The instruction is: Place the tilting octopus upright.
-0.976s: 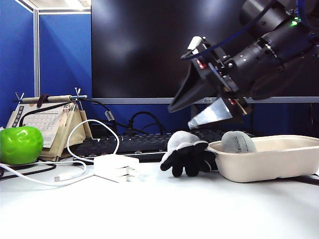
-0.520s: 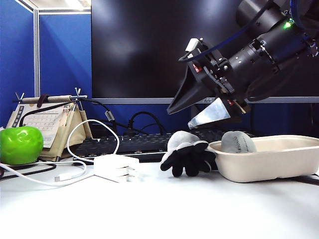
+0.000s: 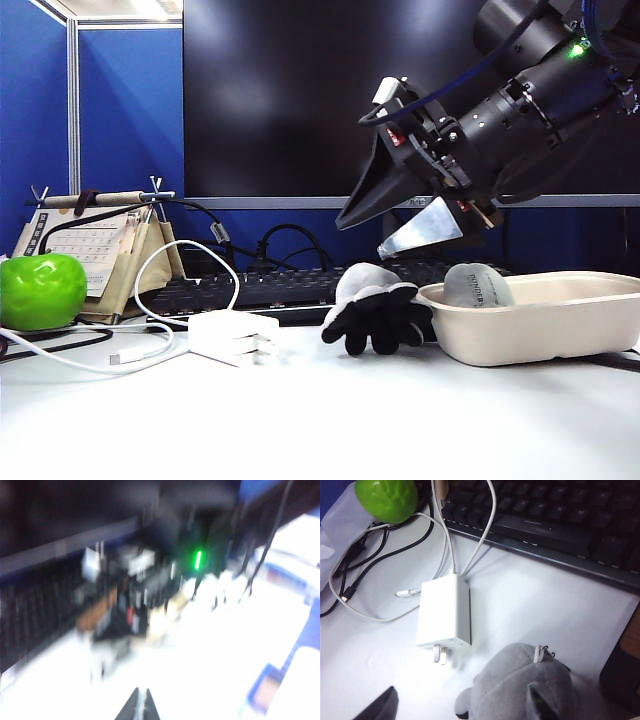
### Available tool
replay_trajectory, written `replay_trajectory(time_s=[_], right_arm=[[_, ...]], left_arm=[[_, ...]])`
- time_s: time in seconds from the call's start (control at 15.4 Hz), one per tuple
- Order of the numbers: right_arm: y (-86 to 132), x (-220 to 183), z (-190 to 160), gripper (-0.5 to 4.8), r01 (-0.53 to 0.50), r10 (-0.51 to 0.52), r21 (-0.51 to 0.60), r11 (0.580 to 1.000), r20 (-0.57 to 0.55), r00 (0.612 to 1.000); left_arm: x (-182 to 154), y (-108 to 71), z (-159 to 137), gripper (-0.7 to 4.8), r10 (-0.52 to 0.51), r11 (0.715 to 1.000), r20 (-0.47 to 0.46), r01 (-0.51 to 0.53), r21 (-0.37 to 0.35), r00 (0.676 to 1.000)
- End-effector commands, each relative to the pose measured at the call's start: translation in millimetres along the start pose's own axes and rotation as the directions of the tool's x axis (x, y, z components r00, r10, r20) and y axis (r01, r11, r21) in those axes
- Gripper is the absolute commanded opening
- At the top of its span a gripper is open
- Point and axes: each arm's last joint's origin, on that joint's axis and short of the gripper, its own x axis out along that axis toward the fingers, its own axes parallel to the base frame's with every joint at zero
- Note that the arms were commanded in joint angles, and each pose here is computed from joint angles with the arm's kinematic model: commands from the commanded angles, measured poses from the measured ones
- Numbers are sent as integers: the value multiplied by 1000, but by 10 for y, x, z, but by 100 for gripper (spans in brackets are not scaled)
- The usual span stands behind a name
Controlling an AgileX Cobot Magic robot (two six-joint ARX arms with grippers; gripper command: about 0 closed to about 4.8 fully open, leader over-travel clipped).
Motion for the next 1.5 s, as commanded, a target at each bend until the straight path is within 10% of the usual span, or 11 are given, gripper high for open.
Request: replay_trajectory(time_s=[0.07,1.17,1.5], right_arm=[[10,-4,23,328,-2,2,-8,1000,13,1000],[250,257,-211,328,-28,33,31,999,-162,986],[491,-44,145,292,-183,182,23,983,46,982]], left_arm=[[-9,22,-96,-5,40,999,-95,-41,-15,995],[-4,23,-154,-5,44,999,-152,-42,15,987],[-2,53,-117,-5,157,986,-103,-150,75,982]])
